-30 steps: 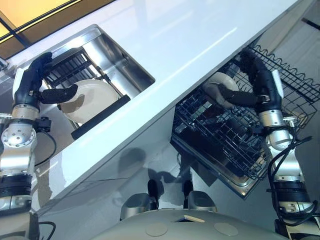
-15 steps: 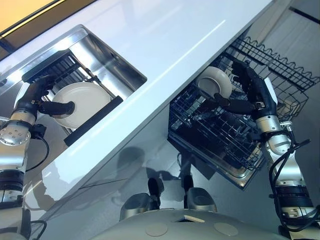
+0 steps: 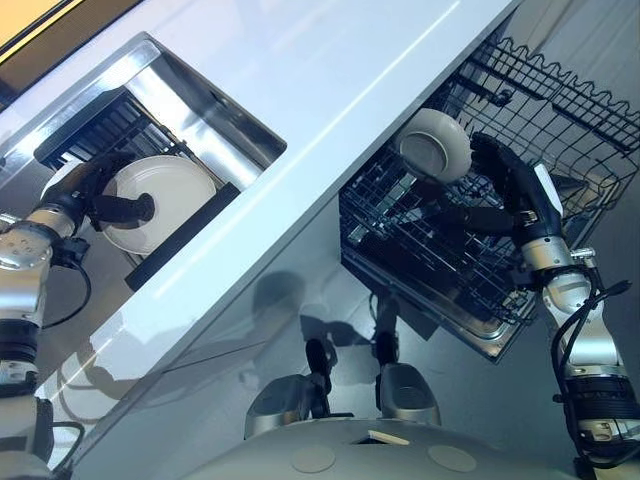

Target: Pick up plates and place into dishwasher.

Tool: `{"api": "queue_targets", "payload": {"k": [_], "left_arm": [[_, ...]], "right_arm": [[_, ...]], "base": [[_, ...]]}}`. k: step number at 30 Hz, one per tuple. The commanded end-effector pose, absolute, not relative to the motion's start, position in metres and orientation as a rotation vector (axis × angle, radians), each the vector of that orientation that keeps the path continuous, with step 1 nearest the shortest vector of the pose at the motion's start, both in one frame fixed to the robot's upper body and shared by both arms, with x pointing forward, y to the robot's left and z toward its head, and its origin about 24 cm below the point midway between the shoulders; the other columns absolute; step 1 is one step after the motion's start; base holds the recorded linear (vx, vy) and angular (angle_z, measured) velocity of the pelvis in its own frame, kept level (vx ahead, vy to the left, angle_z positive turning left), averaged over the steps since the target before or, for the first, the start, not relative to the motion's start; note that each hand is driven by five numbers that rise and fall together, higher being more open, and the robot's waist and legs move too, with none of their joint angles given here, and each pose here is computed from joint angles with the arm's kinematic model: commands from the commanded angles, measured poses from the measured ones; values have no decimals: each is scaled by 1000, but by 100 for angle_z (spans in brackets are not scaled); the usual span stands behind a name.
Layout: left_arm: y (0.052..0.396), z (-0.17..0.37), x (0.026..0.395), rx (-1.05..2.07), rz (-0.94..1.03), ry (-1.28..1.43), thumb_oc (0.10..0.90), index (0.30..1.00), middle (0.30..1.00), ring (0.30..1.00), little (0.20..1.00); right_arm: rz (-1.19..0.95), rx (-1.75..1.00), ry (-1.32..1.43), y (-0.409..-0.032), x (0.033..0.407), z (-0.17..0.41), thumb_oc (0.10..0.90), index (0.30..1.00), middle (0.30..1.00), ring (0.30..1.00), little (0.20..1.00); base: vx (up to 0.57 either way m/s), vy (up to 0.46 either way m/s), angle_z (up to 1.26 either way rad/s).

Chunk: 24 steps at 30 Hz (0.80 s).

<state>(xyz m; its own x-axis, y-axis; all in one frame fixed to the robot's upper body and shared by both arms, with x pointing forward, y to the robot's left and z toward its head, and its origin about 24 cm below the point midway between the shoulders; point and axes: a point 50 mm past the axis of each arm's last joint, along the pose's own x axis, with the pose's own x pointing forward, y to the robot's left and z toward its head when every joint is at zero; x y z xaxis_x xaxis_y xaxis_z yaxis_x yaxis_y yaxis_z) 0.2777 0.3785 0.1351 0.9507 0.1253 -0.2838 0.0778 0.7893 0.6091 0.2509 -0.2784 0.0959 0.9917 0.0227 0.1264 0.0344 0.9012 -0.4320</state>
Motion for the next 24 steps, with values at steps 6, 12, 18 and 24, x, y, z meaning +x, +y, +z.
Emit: {"api": "queue_targets", "payload": {"k": [6,12,18,24], "left_arm": [[376,155,281,634,-140,378,556,691,691,691,656],[367,160,282,494,-144,242,100,300,300,300,200],[361,164,284,446,-117,109,100,300,300,300,200],[353,166,285,447,-139,52,100,300,300,300,200]], "right_arm": [[17,-458,-360,-275,264,152,800,900,900,900,900],[7,-424,-328,-275,264,143,800,900,900,900,900],[8,-403,-321,-273,263,134,800,900,900,900,900],[0,-399,-343,-273,262,135,800,900,900,900,900]], "base": [[-2,-47,0],[-8,-58,3],[-16,-65,2],[-7,-75,4]]}}
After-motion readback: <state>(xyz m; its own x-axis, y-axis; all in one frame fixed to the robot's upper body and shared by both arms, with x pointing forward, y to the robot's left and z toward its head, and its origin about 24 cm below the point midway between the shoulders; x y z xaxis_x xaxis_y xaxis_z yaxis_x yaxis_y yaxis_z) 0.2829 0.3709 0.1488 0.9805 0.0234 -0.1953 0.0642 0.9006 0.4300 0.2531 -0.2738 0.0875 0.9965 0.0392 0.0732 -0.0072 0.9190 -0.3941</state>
